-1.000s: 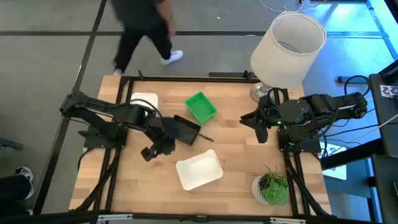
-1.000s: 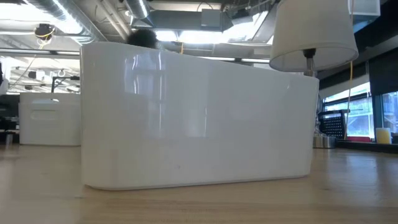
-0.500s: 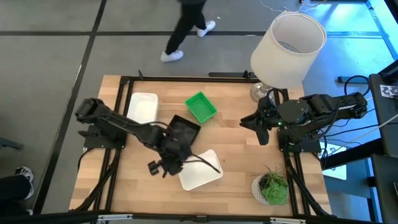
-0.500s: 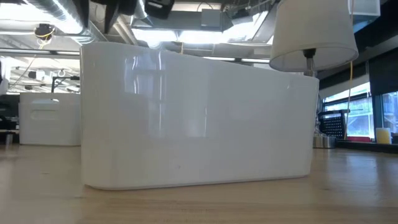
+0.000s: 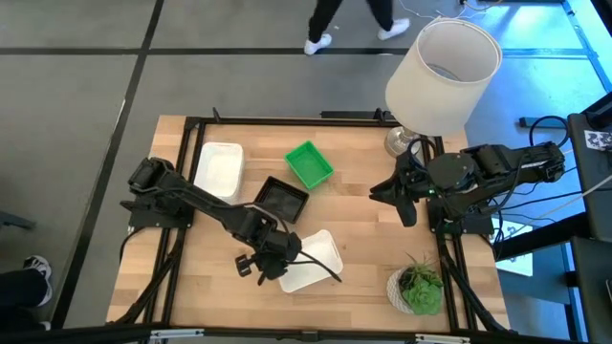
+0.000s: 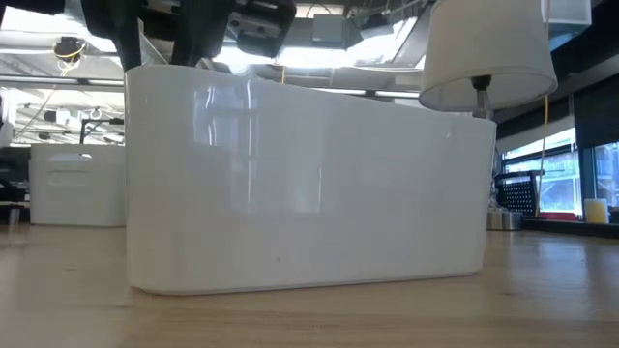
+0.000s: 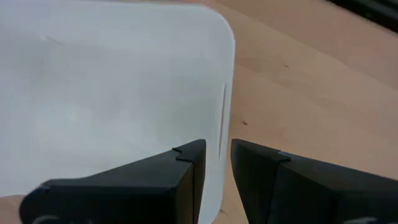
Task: Stack baskets by color
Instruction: Stack the right white bin on the left white bins
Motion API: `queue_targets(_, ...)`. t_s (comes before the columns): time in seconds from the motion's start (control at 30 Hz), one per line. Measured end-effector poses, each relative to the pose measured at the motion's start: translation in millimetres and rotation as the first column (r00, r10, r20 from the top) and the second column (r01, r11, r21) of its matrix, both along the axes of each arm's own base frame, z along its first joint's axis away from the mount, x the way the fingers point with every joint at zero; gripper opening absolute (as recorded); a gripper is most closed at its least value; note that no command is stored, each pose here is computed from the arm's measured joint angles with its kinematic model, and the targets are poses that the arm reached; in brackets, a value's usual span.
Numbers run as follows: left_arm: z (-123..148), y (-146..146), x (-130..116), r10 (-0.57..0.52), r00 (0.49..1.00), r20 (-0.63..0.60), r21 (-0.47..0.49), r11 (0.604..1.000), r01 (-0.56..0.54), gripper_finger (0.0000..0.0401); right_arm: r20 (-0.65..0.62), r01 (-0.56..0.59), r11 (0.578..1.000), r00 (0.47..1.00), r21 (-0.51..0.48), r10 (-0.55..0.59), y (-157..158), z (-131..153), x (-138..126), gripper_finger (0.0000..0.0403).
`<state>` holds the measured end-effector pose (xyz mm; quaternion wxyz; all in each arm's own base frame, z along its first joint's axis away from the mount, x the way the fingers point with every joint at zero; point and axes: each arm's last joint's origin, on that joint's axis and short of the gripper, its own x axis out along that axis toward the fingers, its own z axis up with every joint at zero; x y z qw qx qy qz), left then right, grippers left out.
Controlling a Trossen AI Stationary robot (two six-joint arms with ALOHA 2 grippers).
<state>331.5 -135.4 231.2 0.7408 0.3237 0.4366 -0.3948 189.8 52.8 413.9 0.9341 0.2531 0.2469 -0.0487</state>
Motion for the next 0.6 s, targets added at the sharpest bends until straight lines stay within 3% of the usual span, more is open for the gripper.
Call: queue_targets(0.6, -20.1, 3.7, 6.2, 0.043, 0.997, -0.069, 0.017, 0.999, -0.042, 0.0067, 0.0, -0.002, 1.0, 1.0, -0.002, 0.002, -0.1, 0.1, -0.2, 0.0096)
